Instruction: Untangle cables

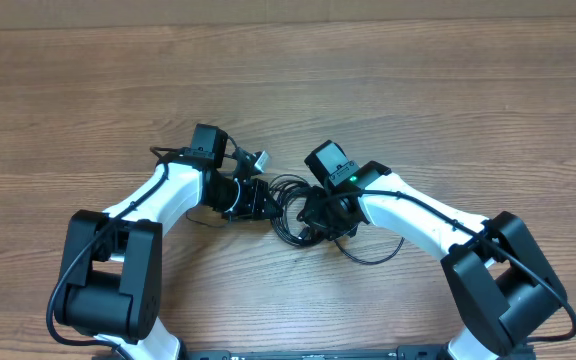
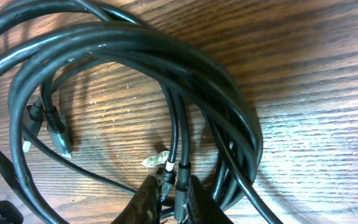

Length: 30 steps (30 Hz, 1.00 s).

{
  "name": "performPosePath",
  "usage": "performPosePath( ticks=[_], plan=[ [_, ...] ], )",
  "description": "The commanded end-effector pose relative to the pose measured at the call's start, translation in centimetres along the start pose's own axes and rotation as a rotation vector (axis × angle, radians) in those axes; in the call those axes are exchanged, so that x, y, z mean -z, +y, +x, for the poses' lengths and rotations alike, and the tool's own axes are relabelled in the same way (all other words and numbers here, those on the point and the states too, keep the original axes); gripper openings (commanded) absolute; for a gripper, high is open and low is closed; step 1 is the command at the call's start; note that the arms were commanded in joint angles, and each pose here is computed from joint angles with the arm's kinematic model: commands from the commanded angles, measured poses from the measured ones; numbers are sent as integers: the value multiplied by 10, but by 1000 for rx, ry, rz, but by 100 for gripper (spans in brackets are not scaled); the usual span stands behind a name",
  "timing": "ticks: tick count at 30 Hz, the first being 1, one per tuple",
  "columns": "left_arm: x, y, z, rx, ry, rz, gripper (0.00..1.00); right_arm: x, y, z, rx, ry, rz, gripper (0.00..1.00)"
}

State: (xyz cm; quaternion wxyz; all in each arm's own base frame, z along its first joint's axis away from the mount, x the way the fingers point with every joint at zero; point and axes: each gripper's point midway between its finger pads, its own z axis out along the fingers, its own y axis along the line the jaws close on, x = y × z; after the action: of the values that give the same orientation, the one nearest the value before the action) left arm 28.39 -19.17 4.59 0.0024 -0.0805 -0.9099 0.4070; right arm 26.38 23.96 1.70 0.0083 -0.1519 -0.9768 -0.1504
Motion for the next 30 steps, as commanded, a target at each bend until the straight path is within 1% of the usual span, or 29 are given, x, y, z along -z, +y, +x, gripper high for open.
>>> performPosePath(
  ticks=[1,10,11,14,24,25,26,27,30],
  plan=[
    [-4,4,4,-5,17,3,5,-5,-7,4,-21,5,22,15],
    [-5,4,5,-5,18,4,4,-9,-10,5,-55,5,21,17],
    [-5,4,5,-5,18,4,4,-9,-10,5,-55,5,21,16],
    [-5,4,5,-5,18,4,4,-9,-7,5,-53,6,8,11],
    [-5,4,5,-5,18,4,4,-11,1,9,-24,1,-5,10],
    [-4,4,5,-5,18,4,4,-11,1,9,-23,-1,-4,14],
    [-5,4,5,-5,18,4,4,-11,1,9,-23,-1,-4,22],
    [-5,4,5,-5,18,4,4,-11,1,9,-23,-3,-5,24],
    [-5,4,5,-5,18,4,4,-11,3,7,-21,-12,-12,26]
  ],
)
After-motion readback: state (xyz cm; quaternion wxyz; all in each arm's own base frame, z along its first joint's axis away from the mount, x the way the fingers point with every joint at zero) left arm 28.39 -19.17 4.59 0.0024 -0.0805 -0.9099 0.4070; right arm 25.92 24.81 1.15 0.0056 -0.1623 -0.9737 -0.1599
